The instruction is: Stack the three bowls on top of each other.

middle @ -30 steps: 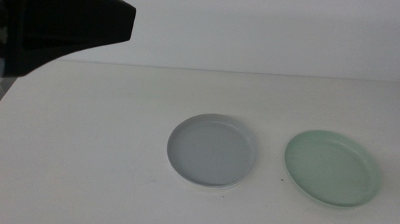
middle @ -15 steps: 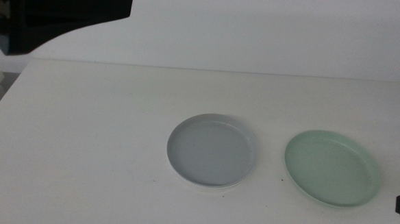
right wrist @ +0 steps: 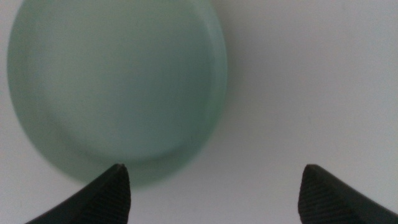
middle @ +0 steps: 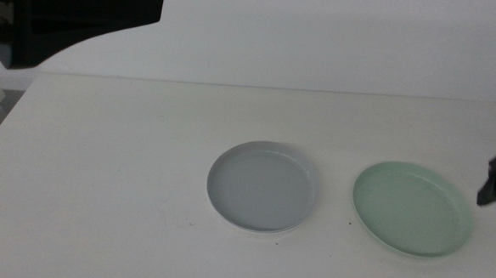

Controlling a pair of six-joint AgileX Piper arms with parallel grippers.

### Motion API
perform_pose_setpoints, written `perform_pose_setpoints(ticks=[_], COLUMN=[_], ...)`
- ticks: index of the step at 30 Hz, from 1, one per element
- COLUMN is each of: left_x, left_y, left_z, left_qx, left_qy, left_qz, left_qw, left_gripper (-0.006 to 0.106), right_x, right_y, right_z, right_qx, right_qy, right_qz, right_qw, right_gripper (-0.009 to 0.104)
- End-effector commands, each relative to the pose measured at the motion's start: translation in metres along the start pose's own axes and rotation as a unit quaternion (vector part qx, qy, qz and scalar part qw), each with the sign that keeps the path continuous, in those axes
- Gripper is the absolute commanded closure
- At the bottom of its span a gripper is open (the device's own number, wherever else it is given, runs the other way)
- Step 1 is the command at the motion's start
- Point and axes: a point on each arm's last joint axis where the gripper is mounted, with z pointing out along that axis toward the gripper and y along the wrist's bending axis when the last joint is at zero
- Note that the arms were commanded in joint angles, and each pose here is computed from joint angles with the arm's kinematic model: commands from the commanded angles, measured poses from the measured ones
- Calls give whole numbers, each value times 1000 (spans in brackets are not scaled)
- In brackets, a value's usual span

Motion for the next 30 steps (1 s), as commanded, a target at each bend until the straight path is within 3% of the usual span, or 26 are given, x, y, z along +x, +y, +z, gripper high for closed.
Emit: perform_pose_setpoints(ticks=[1,7,14,22,25,29,30], left_x=[0,0,0,1,3,6,6], left_y=[0,0,0,-1,0,1,1], left_z=[1,1,1,1,1,1,1], left_qx=[0,0,0,3,-1,-7,-6], left_qy=[-2,-2,-2,6,16,30,31], left_qz=[-4,-4,-4,-2,5,13,13], left_qw=[1000,1000,1000,1000,1000,999,999], left_gripper=[7,7,7,7,7,7,7], right_x=[-21,-50,-55,-53,-53,-53,-54], right_y=[-3,-4,-9,-12,-13,-13,-14], right_z=[11,57,102,132,135,134,131], right_qx=[-12,-4,6,9,10,13,15], right_qy=[1,38,65,88,90,87,86], right_qz=[4,-3,-7,-1,0,-8,-10], right_qw=[1000,999,998,996,996,996,996], right_gripper=[2,4,22,32,51,97,97])
